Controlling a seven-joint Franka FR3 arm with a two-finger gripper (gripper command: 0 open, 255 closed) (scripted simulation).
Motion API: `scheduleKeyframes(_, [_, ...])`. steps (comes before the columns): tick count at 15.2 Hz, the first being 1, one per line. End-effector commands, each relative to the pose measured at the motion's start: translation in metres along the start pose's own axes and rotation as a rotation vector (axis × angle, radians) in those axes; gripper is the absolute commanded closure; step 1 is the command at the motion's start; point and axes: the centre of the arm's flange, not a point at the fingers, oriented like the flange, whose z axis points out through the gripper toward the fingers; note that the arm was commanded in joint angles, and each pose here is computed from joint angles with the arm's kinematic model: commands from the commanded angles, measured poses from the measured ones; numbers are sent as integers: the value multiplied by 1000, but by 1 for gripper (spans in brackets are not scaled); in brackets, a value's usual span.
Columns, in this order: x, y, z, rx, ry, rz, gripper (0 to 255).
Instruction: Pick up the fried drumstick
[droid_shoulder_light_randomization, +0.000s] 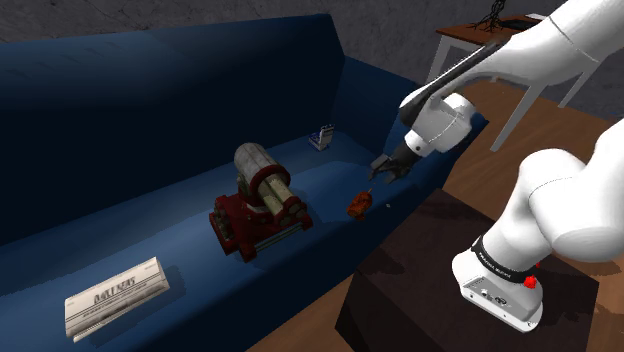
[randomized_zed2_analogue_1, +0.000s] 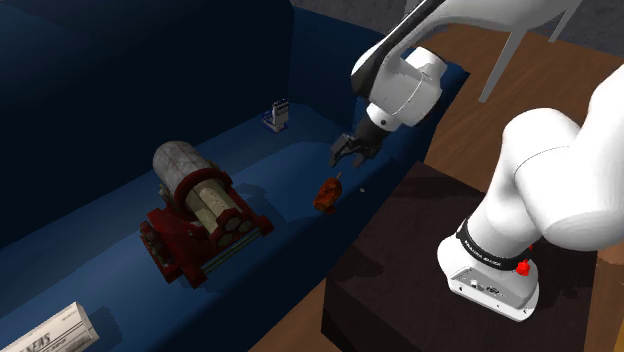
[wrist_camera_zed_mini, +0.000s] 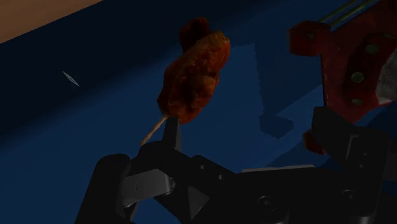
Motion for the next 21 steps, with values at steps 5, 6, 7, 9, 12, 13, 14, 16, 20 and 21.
scheduleKeyframes(5, [-9,31,61,59,35,84,0])
scheduleKeyframes(6, [-10,34,66,59,35,84,0])
scheduleKeyframes(7, [-10,36,70,59,35,84,0])
scheduleKeyframes(9, [-12,42,79,59,35,84,0])
scheduleKeyframes(12, [-13,48,91,59,35,84,0])
scheduleKeyframes(13, [-13,48,91,59,35,84,0])
scheduleKeyframes(14, [-12,48,91,59,35,84,255])
scheduleKeyframes(16, [-13,48,91,59,35,84,255])
scheduleKeyframes(20, [-13,48,90,59,35,84,255])
scheduleKeyframes(21, [-13,48,90,59,35,84,255])
